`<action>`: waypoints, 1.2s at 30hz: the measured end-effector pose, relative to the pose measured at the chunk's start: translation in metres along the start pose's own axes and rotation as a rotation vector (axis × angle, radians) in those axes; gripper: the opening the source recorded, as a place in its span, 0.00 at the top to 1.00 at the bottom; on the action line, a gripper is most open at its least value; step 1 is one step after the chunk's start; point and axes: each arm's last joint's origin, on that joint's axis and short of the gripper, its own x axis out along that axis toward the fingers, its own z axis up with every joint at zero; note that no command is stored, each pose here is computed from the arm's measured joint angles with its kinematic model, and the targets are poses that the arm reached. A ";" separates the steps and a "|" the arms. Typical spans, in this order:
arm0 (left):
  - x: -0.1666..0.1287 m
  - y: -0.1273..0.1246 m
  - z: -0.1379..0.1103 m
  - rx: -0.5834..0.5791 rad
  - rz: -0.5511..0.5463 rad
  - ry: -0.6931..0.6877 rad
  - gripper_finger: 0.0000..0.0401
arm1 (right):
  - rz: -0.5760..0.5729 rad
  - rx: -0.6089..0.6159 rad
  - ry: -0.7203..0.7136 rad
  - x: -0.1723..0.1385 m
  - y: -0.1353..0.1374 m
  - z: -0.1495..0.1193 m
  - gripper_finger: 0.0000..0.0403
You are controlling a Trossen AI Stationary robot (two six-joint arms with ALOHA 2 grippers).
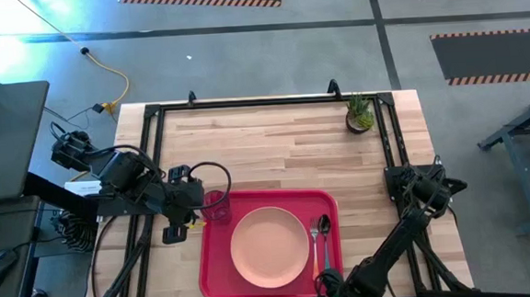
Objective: Pick and place plate/cup/fork/spoon on tray
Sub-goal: Adjust the red serving tray
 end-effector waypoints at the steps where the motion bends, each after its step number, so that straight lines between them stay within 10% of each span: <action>1: 0.000 0.000 0.000 0.000 0.000 0.000 0.69 | 0.002 0.001 0.001 0.001 0.000 0.000 0.77; 36: 0.000 0.000 0.000 0.017 0.000 0.001 0.69 | -0.138 0.033 -0.093 0.015 -0.005 0.022 0.77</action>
